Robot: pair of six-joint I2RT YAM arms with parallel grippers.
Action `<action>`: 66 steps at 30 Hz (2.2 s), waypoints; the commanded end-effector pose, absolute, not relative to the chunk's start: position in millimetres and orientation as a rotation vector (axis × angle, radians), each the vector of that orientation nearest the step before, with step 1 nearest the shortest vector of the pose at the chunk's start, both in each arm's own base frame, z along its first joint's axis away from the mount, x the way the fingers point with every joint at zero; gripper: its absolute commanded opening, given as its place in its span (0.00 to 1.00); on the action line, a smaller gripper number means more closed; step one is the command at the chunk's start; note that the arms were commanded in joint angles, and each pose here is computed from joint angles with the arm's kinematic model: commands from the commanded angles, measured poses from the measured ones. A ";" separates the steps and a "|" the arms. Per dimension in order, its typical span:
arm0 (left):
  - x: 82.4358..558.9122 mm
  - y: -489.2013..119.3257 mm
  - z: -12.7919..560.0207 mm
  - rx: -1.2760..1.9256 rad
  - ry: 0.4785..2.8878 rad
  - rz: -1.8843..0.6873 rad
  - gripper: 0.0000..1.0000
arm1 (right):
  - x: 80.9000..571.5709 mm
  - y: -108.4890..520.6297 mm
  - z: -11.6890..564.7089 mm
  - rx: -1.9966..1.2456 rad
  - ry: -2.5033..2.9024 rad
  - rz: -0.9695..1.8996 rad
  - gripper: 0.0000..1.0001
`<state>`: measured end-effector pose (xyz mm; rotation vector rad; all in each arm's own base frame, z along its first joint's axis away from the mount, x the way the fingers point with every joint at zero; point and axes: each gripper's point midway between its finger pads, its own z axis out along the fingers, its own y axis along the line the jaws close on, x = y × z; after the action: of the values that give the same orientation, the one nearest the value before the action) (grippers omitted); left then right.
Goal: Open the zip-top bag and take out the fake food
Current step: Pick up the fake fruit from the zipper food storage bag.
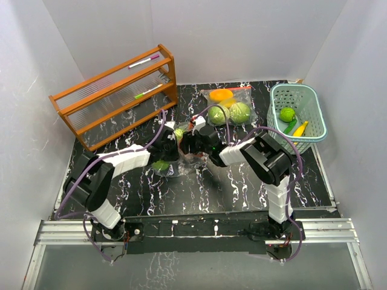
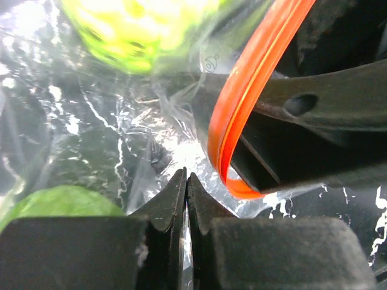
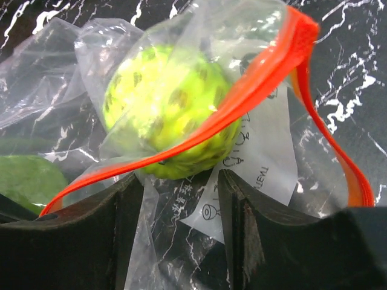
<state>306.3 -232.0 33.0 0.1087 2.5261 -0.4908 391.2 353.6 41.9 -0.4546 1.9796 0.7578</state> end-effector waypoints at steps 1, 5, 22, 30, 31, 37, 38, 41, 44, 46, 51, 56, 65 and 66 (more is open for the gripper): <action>319.0 -211.7 73.8 0.035 2.437 -0.463 0.00 | 389.7 347.0 53.7 -0.400 1.955 0.751 0.52; 336.4 -194.9 99.8 -0.092 2.333 -0.461 0.00 | 382.5 338.1 51.9 -0.359 1.970 0.773 0.51; 396.4 -236.7 56.4 -0.172 2.368 -0.605 0.00 | 355.5 325.3 108.6 -0.303 1.848 0.904 0.57; 384.0 -244.2 9.5 -0.144 2.485 -0.608 0.00 | 374.9 314.1 111.6 -0.317 1.865 0.746 0.75; 382.3 -243.2 10.5 -0.138 2.485 -0.605 0.00 | 378.8 310.4 110.3 -0.314 1.874 0.709 0.77; 368.8 -240.0 6.5 -0.103 2.505 -0.614 0.00 | 397.9 297.9 85.4 -0.342 1.929 0.524 0.87; 366.7 -240.2 4.9 -0.102 2.510 -0.618 0.00 | 401.5 296.0 86.2 -0.340 1.923 0.500 0.87; 362.4 -242.2 4.5 -0.089 2.511 -0.645 0.00 | 411.7 298.5 87.8 -0.364 1.904 0.464 0.90; 361.0 -244.8 5.3 -0.074 2.513 -0.665 0.00 | 421.6 302.7 83.1 -0.389 1.909 0.432 0.93; 360.5 -244.8 7.0 -0.069 2.512 -0.667 0.00 | 426.2 304.4 82.2 -0.390 1.906 0.424 0.93; 359.7 -243.8 11.8 -0.066 2.505 -0.666 0.00 | 427.7 307.7 80.4 -0.397 1.909 0.433 0.85; 354.2 -238.4 7.5 -0.086 2.524 -0.641 0.00 | 416.8 293.5 89.2 -0.351 1.907 0.421 0.62; 354.0 -237.2 -0.8 -0.086 2.557 -0.617 0.00 | 380.8 253.3 155.2 -0.309 1.838 0.534 0.59; 354.1 -237.3 -0.8 -0.087 2.556 -0.617 0.00 | 379.8 244.6 163.3 -0.290 1.833 0.552 0.59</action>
<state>374.7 -246.5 16.2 -0.0992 2.4501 -0.6777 378.2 265.2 107.6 -0.3634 1.9392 0.4663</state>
